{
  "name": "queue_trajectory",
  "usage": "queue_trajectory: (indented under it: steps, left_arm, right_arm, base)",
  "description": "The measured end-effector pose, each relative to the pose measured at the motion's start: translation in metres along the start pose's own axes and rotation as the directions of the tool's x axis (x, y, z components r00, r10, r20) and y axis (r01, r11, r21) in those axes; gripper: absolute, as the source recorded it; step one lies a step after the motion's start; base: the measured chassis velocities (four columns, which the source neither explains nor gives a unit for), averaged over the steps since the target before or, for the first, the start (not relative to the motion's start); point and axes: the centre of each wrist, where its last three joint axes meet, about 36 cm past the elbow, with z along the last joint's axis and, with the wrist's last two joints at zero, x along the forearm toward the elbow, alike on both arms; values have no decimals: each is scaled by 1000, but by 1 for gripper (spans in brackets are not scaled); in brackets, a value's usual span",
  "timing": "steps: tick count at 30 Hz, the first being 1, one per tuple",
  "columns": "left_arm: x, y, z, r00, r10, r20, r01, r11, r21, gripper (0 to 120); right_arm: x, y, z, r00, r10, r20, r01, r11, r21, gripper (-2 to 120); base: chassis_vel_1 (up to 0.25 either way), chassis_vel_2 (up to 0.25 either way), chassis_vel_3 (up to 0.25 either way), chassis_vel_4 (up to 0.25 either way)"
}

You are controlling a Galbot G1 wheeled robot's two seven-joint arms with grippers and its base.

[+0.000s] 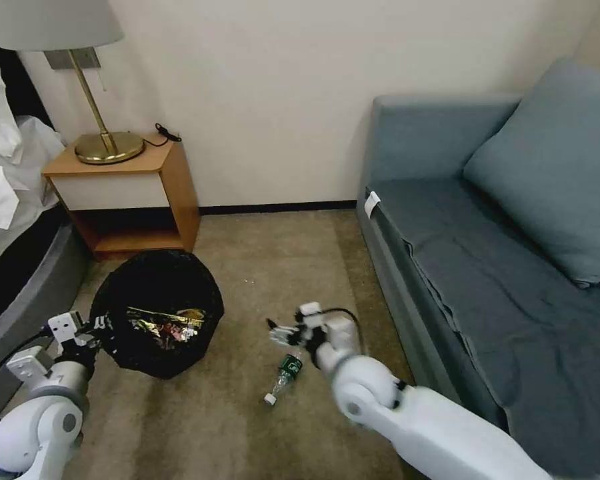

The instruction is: Pick up the trash bin, then pick up the garbage on the floor and place it into the trash bin.

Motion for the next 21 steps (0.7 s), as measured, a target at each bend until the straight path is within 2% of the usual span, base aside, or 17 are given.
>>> queue_trajectory:
  steps: [1,2,5,12,21]
  left_arm:
    - [0,0,0,1000,0,0,0,1000,0,4]
    - [1,6,0,1000,-4,0,4,1000,5,4]
    - [3,16,4,1000,-14,-2,14,1000,13,4]
    - [3,29,7,1000,-21,-2,21,1000,22,4]
    - [-4,42,8,1000,-31,-7,31,999,22,4]
  right_arm:
    - [0,0,0,1000,0,0,0,1000,0,100]
    - [-14,23,-9,995,7,-96,-13,998,-65,100]
    - [-52,45,-8,968,93,-232,-123,986,-117,100]
    - [-95,45,9,912,222,-346,-280,951,-128,100]
    - [-119,43,26,859,262,-441,-342,933,-112,100]
  base:
    - [0,0,0,0]
    - [0,0,0,0]
    - [0,0,0,0]
    - [0,0,0,0]
    - [0,0,0,0]
